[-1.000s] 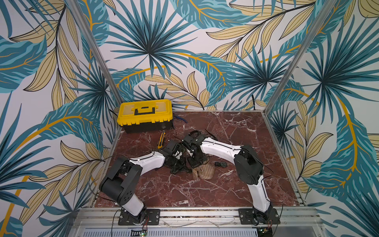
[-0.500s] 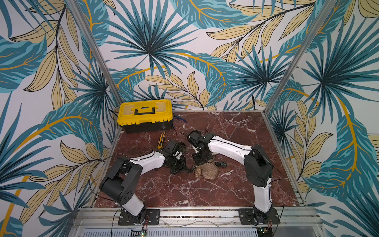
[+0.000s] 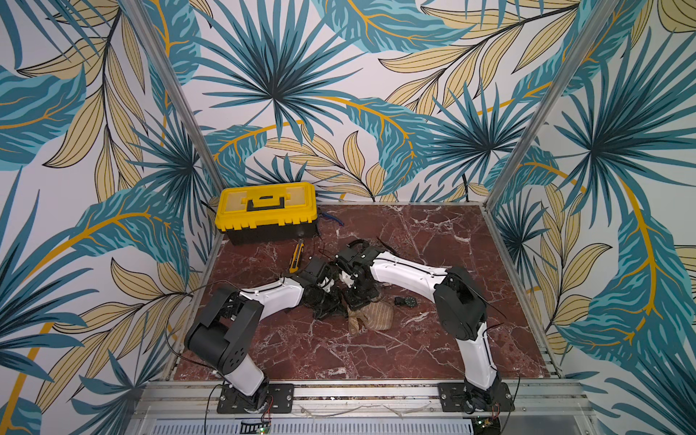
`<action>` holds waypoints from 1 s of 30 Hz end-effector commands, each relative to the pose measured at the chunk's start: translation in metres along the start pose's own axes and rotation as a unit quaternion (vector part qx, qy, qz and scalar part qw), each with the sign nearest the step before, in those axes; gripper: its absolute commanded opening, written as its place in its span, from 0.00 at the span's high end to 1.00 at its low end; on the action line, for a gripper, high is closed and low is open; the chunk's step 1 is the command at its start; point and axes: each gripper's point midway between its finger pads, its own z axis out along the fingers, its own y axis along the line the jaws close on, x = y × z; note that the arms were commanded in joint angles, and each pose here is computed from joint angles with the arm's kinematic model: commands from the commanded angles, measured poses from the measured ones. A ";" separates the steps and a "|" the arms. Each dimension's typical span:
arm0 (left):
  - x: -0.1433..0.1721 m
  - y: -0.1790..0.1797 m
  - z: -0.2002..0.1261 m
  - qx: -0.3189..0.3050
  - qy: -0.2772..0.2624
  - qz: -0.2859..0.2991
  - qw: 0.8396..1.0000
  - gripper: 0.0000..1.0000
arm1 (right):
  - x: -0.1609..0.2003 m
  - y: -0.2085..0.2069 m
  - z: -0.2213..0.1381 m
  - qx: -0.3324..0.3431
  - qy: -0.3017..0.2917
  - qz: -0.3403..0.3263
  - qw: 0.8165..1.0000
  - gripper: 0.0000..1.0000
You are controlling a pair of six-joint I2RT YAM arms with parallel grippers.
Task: Wipe the watch dial
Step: Wipe the dirt from the watch dial.
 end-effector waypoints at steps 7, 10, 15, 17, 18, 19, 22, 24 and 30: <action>0.004 0.010 0.006 -0.003 0.010 -0.012 1.000 1.00 | 0.006 -0.039 0.009 0.042 0.021 0.054 0.997 0.98; 0.004 0.011 0.005 -0.004 0.008 -0.013 1.000 1.00 | 0.005 -0.051 0.006 0.068 0.015 0.056 0.996 0.98; 0.004 0.011 0.006 -0.005 0.010 -0.014 1.000 1.00 | 0.006 -0.056 -0.009 0.078 -0.014 0.058 0.995 0.99; 0.004 0.010 0.006 -0.004 0.010 -0.013 1.000 1.00 | 0.007 -0.055 -0.019 0.075 -0.026 0.054 0.995 0.98; 0.004 0.009 0.006 -0.004 0.010 -0.012 1.000 1.00 | 0.010 -0.055 -0.022 0.072 -0.028 0.050 0.996 0.99; 0.005 0.010 0.006 -0.004 0.011 -0.012 1.000 1.00 | 0.012 -0.053 -0.025 0.066 -0.031 0.047 0.996 0.98; 0.004 0.010 0.006 -0.004 0.009 -0.012 1.000 1.00 | 0.017 -0.046 -0.034 0.045 -0.042 0.037 0.997 0.98; 0.005 0.009 0.006 -0.004 0.010 -0.011 1.000 1.00 | 0.018 -0.038 -0.037 0.027 -0.047 0.024 0.998 0.98; 0.004 0.009 0.007 -0.007 0.008 -0.014 1.000 1.00 | 0.004 0.006 -0.033 -0.074 -0.046 -0.012 0.996 0.98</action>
